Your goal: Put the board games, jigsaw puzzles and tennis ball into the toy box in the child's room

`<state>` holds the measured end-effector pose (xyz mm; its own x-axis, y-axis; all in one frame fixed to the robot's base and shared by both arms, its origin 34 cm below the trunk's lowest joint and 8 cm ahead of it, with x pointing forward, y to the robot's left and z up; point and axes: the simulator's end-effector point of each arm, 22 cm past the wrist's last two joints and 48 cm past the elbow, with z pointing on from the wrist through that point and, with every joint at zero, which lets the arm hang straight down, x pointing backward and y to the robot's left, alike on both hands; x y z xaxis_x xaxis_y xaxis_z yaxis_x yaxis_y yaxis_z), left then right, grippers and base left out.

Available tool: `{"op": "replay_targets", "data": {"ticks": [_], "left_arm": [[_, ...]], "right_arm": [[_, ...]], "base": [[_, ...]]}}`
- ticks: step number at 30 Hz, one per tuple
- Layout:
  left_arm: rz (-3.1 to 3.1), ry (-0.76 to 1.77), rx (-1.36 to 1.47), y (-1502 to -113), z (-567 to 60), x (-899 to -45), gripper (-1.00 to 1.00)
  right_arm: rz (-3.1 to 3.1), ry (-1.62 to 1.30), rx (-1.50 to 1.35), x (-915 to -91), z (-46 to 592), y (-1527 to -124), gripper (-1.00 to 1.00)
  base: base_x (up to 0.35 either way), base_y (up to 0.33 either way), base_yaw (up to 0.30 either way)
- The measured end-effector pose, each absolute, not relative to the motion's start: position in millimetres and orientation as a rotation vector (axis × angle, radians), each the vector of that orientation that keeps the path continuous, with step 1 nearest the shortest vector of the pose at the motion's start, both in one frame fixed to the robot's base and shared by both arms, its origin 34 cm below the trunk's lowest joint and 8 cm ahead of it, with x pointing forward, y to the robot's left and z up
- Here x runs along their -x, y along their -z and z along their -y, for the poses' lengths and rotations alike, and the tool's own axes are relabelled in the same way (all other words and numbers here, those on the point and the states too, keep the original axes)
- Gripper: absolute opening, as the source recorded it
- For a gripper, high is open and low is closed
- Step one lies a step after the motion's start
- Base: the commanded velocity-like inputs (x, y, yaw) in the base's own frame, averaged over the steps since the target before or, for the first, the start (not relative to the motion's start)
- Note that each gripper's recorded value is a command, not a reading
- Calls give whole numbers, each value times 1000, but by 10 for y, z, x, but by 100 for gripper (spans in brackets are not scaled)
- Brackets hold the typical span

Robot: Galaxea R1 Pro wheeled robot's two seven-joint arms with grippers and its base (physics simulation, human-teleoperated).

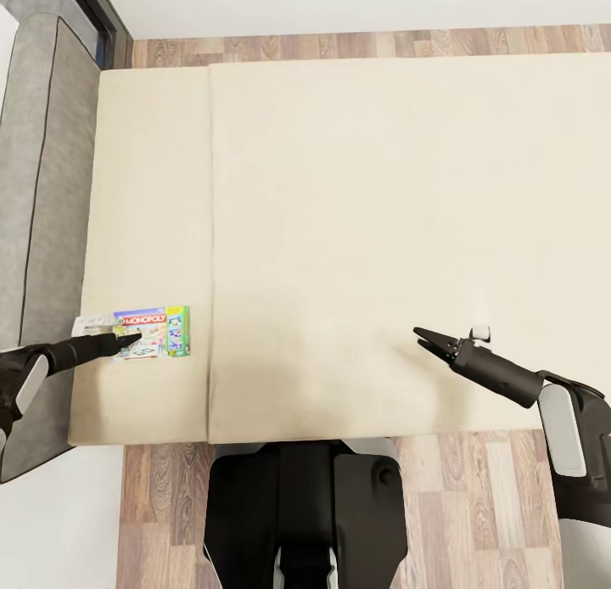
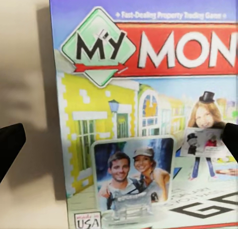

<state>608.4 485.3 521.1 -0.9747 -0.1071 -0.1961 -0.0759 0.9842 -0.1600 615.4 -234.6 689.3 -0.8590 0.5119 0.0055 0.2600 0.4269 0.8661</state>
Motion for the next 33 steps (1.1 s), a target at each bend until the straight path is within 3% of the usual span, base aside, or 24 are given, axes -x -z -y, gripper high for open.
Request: {"op": "replay_targets", "data": {"ticks": [33], "left_arm": [[-2924,282,139,-5214,-4754,-6075,100]], "right_arm": [[-2423,-1403,-668,-6161,2340,-6900,100]], "base": [[0,-27,0]]}}
